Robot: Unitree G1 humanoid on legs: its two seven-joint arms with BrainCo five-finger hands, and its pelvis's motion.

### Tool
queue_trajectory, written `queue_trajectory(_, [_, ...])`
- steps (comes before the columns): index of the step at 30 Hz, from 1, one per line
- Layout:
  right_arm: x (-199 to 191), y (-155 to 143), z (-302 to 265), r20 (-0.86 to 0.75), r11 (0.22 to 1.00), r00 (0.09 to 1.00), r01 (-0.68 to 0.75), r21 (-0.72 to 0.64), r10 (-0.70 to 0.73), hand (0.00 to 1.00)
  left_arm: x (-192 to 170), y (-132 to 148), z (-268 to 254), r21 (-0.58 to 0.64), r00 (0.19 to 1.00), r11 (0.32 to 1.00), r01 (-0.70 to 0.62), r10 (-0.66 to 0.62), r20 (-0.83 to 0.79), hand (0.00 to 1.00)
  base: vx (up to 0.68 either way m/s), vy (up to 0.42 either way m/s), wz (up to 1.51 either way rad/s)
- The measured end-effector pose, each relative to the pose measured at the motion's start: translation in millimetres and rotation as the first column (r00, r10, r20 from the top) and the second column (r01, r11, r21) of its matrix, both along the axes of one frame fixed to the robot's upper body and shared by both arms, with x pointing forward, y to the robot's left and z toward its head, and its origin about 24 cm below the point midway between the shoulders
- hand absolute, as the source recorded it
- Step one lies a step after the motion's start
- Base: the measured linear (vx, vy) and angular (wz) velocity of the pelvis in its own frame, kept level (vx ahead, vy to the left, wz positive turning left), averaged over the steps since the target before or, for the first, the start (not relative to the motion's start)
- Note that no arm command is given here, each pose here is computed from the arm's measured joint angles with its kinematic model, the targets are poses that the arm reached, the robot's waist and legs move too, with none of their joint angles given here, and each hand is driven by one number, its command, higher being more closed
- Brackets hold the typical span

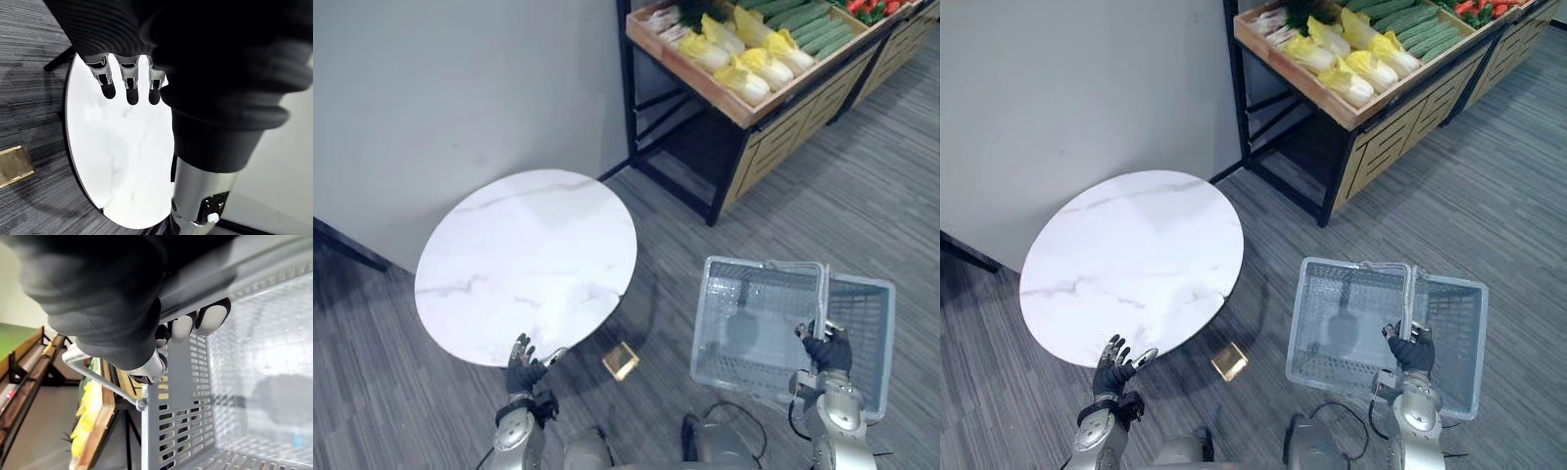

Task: Pick vegetable in the basket

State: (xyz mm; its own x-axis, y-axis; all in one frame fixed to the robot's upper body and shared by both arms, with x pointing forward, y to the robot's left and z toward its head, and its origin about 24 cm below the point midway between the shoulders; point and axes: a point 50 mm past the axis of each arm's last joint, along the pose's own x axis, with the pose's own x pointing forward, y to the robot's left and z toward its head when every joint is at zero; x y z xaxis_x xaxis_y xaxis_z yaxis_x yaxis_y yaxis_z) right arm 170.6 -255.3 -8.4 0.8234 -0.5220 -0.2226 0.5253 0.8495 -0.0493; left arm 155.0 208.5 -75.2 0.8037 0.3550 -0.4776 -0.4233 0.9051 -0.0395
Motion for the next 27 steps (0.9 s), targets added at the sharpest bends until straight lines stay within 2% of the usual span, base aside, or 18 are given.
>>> queue_trajectory(5, [0.8, 1.4, -4.3, -0.013, 1.000, 1.000, 0.002, 0.014, -0.002, 1.00, 1.2, 5.4, 1.8, 0.037, 1.000, 0.999, 0.009, -0.009, -0.003, 0.00, -0.04, 0.113, -1.00])
queue_trajectory(11, [10.6, 0.6, -34.5, -0.133, 0.998, 0.991, -0.004, 0.057, 0.011, 1.00, -4.1, 20.2, -8.7, 0.084, 0.997, 0.996, 0.008, -0.001, -0.080, 0.00, 0.10, 0.036, -1.16])
queue_trajectory(19, [9.0, -7.5, -26.4, -0.129, 0.999, 0.991, -0.037, -0.005, 0.036, 1.00, 4.0, 3.2, -10.3, 0.052, 0.996, 0.997, 0.051, -0.047, -0.073, 0.00, 0.35, -0.137, -0.89])
queue_trajectory(27, [17.6, -11.9, -20.7, -0.110, 1.000, 0.994, -0.007, -0.029, 0.004, 1.00, -5.7, -0.5, -12.6, 0.045, 0.995, 0.998, 0.051, -0.047, -0.090, 0.00, 0.40, 0.197, -0.68])
